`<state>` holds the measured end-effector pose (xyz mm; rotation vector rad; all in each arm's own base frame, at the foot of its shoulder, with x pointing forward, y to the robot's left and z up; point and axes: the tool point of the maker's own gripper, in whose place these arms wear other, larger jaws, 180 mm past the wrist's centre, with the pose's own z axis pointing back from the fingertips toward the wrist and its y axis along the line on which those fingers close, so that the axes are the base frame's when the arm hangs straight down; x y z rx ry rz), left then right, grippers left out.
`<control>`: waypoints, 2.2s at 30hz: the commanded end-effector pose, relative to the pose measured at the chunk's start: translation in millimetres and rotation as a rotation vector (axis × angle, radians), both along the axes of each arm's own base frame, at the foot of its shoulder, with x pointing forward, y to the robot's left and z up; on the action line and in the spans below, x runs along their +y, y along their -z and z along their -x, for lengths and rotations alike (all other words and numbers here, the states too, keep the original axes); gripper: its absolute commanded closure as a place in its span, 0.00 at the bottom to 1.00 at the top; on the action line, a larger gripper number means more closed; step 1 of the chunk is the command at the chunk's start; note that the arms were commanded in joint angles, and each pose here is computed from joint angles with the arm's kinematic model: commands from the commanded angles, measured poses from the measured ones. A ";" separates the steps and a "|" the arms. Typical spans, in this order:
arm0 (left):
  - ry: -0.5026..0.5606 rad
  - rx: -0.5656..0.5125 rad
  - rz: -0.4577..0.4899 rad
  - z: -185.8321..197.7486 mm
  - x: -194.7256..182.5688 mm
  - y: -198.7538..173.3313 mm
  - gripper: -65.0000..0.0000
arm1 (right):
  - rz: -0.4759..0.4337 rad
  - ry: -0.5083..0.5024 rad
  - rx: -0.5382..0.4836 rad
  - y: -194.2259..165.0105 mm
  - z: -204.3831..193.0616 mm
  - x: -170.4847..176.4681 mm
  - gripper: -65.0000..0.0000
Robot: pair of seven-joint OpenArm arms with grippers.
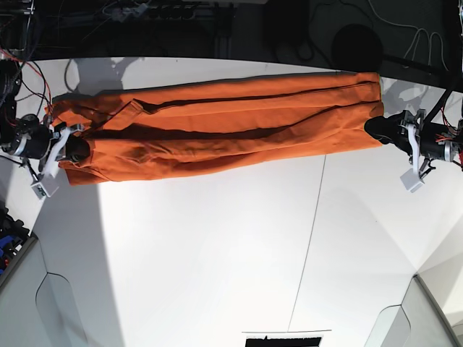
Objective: Layout the t-shirt on the table in an organized manner, then fold the t-shirt properly
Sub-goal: 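Regrasp the folded strip's ends with both grippers and pull it straight, then grasp the strip's end with the left gripper and lift it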
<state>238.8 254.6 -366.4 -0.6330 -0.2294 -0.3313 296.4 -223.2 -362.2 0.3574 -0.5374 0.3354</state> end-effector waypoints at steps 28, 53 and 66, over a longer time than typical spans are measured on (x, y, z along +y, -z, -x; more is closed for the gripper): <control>-0.302 -0.140 0.016 10.6 69.2 -32.7 0.62 | -0.090 -0.020 -0.091 -14.3 1.5 40.4 0.79; -0.405 -0.100 0.080 40.3 63.9 -11.3 0.37 | -0.108 -0.085 -0.103 -19.0 -10.1 68.0 1.00; -0.438 -0.111 0.051 38.5 57.3 8.4 0.35 | -0.072 0.019 -0.031 25.7 0.3 44.5 1.00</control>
